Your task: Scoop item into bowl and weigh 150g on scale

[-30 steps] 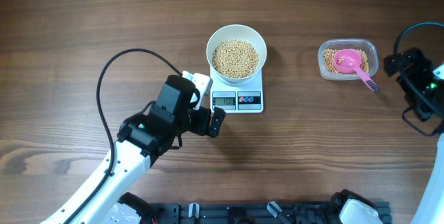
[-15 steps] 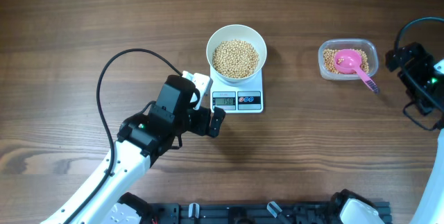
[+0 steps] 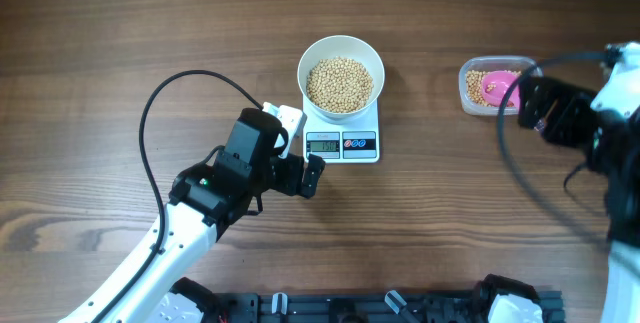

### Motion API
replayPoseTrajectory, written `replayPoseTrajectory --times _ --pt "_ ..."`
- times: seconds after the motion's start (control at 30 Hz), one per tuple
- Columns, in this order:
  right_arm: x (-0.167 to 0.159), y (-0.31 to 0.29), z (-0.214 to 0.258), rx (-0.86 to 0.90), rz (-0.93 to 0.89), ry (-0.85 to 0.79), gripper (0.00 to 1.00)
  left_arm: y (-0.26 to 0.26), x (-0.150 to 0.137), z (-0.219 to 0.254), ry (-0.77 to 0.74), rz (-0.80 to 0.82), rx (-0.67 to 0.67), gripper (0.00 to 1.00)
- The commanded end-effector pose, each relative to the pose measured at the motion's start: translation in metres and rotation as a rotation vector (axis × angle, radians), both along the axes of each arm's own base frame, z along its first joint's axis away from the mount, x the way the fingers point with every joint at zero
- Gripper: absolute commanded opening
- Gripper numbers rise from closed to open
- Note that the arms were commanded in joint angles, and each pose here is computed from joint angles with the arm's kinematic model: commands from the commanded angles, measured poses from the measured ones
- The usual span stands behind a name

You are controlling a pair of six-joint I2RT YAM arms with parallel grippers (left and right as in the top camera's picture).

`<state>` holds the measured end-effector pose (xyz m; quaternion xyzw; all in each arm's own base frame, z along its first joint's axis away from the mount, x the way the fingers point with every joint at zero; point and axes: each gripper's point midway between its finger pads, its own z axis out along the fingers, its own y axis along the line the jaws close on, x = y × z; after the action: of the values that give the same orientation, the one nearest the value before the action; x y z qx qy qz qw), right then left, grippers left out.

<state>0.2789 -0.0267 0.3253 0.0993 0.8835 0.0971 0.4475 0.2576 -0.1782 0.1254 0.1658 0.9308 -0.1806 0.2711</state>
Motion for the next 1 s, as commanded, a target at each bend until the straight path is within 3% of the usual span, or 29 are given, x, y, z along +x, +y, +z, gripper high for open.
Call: replayPoseTrajectory --times 0.0,0.2,0.6,0.97 --pt "-0.018 0.004 0.026 -0.100 0.026 -0.095 1.00 -0.003 0.004 0.006 -0.021 -0.012 0.001 1.00" --pt "-0.037 0.033 0.034 -0.133 0.160 -0.178 1.00 -0.003 0.004 0.006 -0.021 -0.012 0.001 1.00" --pt "-0.047 0.066 -0.013 -0.180 0.278 -0.434 1.00 -0.003 0.004 0.006 -0.022 -0.012 0.001 1.00" --pt "-0.042 0.062 -0.063 -0.243 0.231 -0.697 0.99 -0.003 0.004 0.006 -0.022 -0.012 0.002 1.00"
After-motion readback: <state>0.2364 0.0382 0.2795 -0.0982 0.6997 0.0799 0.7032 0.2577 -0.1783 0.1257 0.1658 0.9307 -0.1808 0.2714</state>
